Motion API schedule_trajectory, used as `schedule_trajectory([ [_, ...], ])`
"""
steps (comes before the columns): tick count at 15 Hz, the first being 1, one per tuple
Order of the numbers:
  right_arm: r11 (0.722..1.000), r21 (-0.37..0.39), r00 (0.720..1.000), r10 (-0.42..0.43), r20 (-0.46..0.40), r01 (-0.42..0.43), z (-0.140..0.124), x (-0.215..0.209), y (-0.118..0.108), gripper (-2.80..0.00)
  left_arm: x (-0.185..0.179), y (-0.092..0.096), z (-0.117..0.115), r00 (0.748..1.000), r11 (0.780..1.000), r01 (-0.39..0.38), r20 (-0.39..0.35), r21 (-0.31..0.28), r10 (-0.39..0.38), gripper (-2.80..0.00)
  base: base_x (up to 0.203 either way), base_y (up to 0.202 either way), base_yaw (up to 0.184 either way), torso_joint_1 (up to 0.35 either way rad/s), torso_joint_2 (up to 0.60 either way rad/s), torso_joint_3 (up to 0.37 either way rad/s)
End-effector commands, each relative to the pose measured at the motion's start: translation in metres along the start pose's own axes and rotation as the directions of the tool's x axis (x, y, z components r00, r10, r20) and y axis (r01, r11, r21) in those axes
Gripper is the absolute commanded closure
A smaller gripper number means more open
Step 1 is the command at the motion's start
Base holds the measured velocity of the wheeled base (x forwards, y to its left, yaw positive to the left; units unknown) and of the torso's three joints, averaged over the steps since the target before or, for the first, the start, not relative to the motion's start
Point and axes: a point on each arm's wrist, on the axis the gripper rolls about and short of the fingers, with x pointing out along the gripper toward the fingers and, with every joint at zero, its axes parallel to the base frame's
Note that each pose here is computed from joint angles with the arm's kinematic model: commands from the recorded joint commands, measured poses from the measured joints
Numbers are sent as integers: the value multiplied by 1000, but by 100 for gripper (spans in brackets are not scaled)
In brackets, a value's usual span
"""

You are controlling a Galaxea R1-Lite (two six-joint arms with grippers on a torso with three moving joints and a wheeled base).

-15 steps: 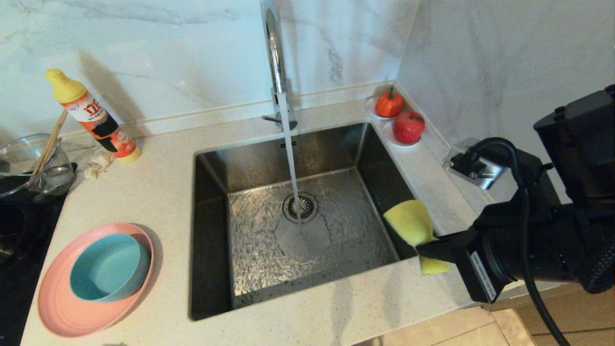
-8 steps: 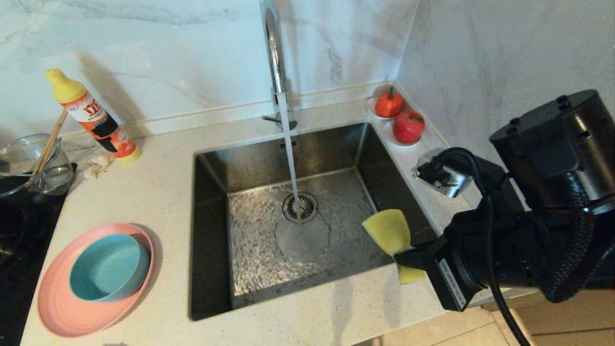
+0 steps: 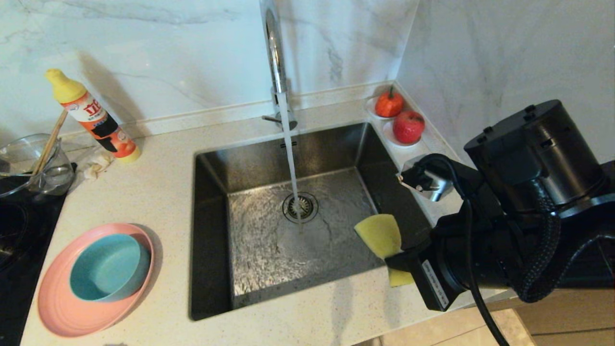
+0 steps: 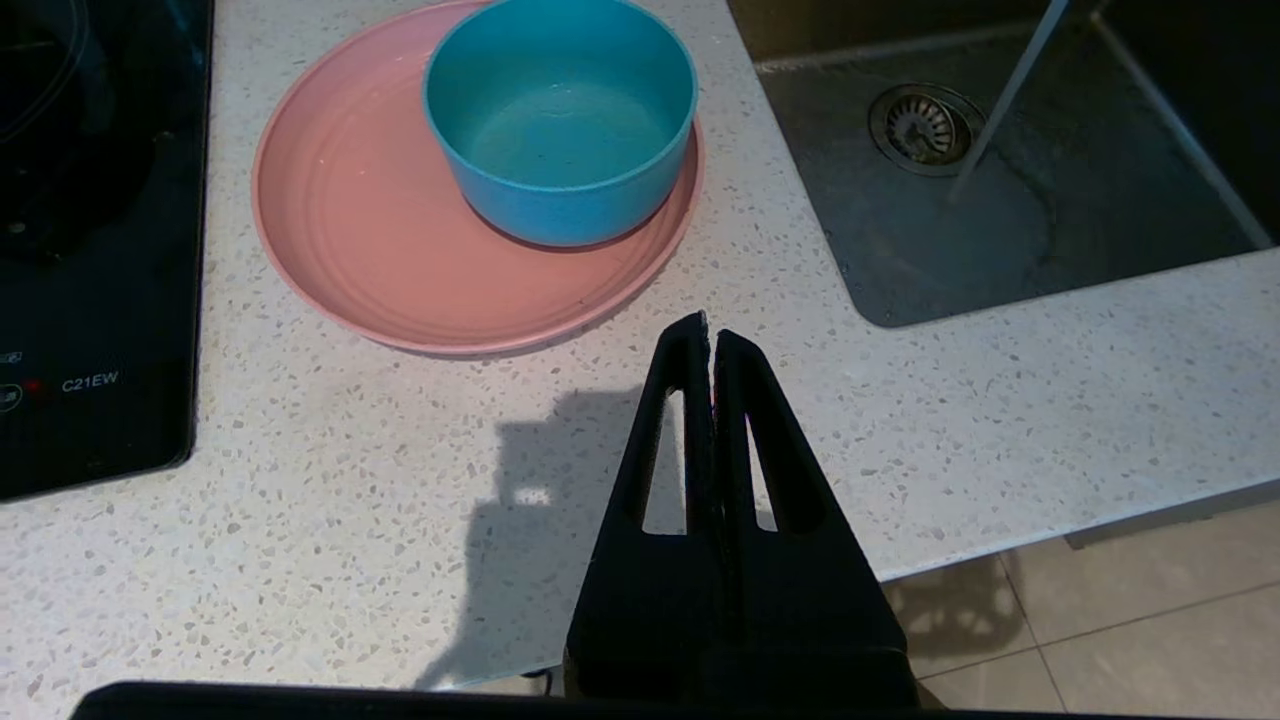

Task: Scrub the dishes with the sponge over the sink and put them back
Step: Pick up a bowl and the sponge

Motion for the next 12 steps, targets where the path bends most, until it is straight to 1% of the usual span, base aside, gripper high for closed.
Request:
schedule_trajectory([
  [1, 1000, 0, 1000, -2, -7, 2, -1, 1, 0, 0, 0, 0, 0, 1000, 1000, -1, 0, 0, 1, 0, 0, 0, 0, 0, 0, 0],
  [5, 1000, 1, 1000, -5, -20, 5, -4, 1, -1, 0, -1, 0, 0, 1000, 1000, -3, -4, 0, 3, 0, 0, 0, 0, 0, 0, 0],
  [6, 1000, -1, 1000, -3, -11, 3, -4, -2, -1, 0, -2, 0, 7, 1000, 1000, -9, 14, 4, 9, 0, 0, 0, 0, 0, 0, 0],
  [7, 1000, -1, 1000, -3, -11, 3, -3, -1, -1, 0, -4, 1, 17, 999, 1000, -22, 37, 7, 22, 0, 0, 0, 0, 0, 0, 0],
  [10, 1000, -3, 1000, 0, -3, 0, -2, -1, 0, 0, -13, 2, 65, 995, 999, -49, 90, 10, 48, 0, 0, 0, 0, 0, 0, 0],
  [12, 1000, -5, 1000, 0, -2, 0, -2, -1, 0, 0, -17, 3, 103, 994, 995, -89, 73, 48, 86, 0, 0, 0, 0, 0, 0, 0],
])
